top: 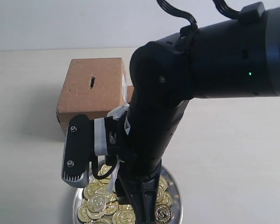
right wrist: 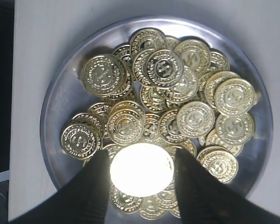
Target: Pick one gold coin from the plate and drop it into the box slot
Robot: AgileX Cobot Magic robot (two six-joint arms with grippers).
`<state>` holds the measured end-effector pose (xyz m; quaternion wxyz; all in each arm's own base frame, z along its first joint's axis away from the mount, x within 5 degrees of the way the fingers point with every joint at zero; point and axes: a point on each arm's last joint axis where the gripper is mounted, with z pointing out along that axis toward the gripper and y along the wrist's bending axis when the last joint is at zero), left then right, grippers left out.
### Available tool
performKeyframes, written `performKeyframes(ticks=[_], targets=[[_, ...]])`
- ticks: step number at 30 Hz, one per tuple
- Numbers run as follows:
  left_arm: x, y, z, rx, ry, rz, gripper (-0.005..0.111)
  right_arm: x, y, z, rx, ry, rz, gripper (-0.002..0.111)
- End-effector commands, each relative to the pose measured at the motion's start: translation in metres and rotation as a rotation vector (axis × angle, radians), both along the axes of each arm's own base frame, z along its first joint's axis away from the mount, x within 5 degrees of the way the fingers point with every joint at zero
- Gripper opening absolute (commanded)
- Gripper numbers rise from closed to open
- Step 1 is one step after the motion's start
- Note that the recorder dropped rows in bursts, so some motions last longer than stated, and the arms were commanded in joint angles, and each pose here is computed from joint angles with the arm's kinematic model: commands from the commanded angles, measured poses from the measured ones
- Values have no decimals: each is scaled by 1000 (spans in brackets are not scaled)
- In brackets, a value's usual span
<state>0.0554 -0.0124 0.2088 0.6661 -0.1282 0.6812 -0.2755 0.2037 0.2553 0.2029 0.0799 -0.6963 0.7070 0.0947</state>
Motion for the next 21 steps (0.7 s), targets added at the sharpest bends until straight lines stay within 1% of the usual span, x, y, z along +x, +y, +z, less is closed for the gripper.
performKeyframes(ticks=[1, 5, 7, 10, 11, 14, 16, 21], targets=[[-1, -4, -6, -233, 127, -54, 0, -2, -2, 14, 37, -30, 5, 27], [-7, -16, -23, -296, 357, -156, 0, -4, -4, 25, 65, -58, 7, 27], [-9, -21, -28, -321, 447, -200, 0, -4, -4, 29, 82, -75, 5, 27], [-11, -28, -29, -362, 514, -270, 0, -4, -5, 33, 91, -88, 6, 27], [-12, -31, -29, -362, 522, -303, 0, -5, -5, 34, 94, -91, 6, 27], [-15, -41, -25, -405, 553, -431, 0, -6, -6, 37, 100, -93, 5, 27], [-15, -46, -24, -401, 579, -492, 0, -6, -6, 37, 100, -91, 3, 27], [-8, -53, -27, -399, 678, -541, 0, -7, -7, 37, 95, -79, 4, 27]])
